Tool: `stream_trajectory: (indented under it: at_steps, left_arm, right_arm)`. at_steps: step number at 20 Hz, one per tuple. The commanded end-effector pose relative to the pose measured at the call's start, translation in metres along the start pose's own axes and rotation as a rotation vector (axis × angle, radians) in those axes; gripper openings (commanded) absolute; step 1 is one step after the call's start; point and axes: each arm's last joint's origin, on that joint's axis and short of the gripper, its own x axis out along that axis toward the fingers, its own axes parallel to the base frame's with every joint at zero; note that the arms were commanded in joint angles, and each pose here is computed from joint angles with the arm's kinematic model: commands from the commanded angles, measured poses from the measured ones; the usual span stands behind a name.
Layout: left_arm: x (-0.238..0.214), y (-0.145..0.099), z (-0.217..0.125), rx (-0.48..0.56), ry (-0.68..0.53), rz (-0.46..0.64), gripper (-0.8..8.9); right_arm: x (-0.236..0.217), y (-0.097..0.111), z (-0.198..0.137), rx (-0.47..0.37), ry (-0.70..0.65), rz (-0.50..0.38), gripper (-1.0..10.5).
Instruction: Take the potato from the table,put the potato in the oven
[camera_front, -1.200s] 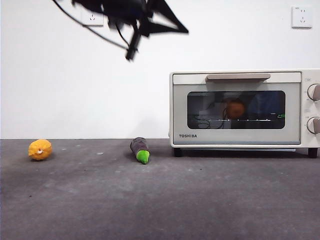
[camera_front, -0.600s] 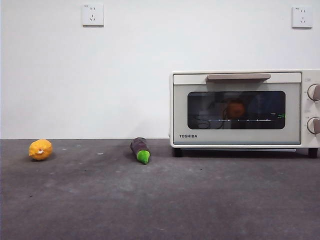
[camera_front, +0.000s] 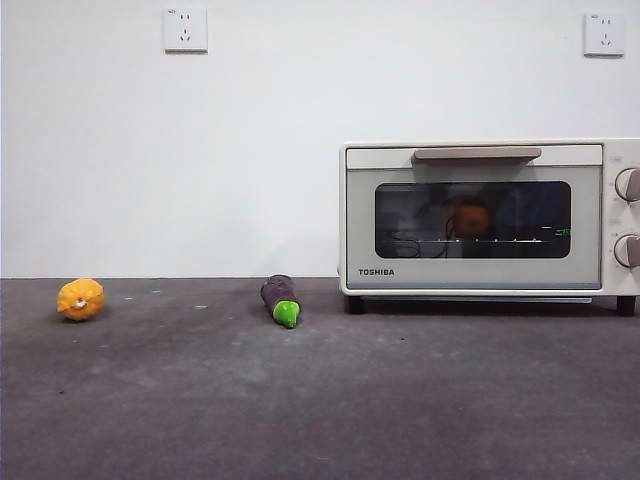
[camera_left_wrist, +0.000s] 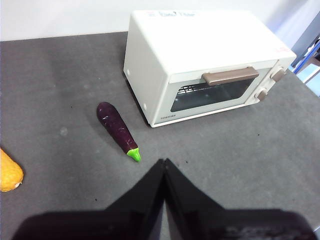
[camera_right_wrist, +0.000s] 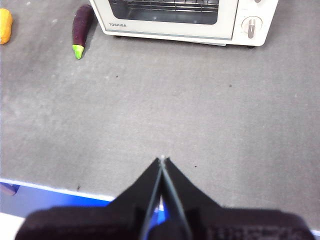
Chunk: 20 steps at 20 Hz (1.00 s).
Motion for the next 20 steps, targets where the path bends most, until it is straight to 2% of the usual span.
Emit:
stream_trajectory:
  at_steps: [1,4,6,10,15,20]
  left_arm:
    - [0.005,0.002,0.000,0.114,0.012,0.031,-0.04]
    - [0.006,0.011,-0.003,0.323,0.064,0.108,-0.04]
    - [0.005,0.019,-0.004,0.426,0.072,0.110,-0.04]
    - [-0.006,0.038,-0.016,0.403,-0.072,0.012,-0.04]
    - [-0.016,0.063,-0.063,0.423,-0.344,0.134,-0.04]
    - [-0.007,0.082,-0.118,0.416,-0.429,0.231,-0.04]
  right_arm:
    - [0.001,-0.001,-0.003,0.001,0.018,-0.008,0.0]
    - [0.001,-0.001,-0.003,0.001,0.018,-0.008,0.0]
    - [0.001,-0.001,-0.003,0.002,0.017,-0.008,0.0]
    - [0.001,-0.001,-0.003,0.002,0.018,-0.008,0.0]
    - [0.001,-0.001,-0.003,0.001,0.018,-0.008,0.0]
    - [0.001,-0.001,-0.003,0.001,0.018,-0.008,0.0]
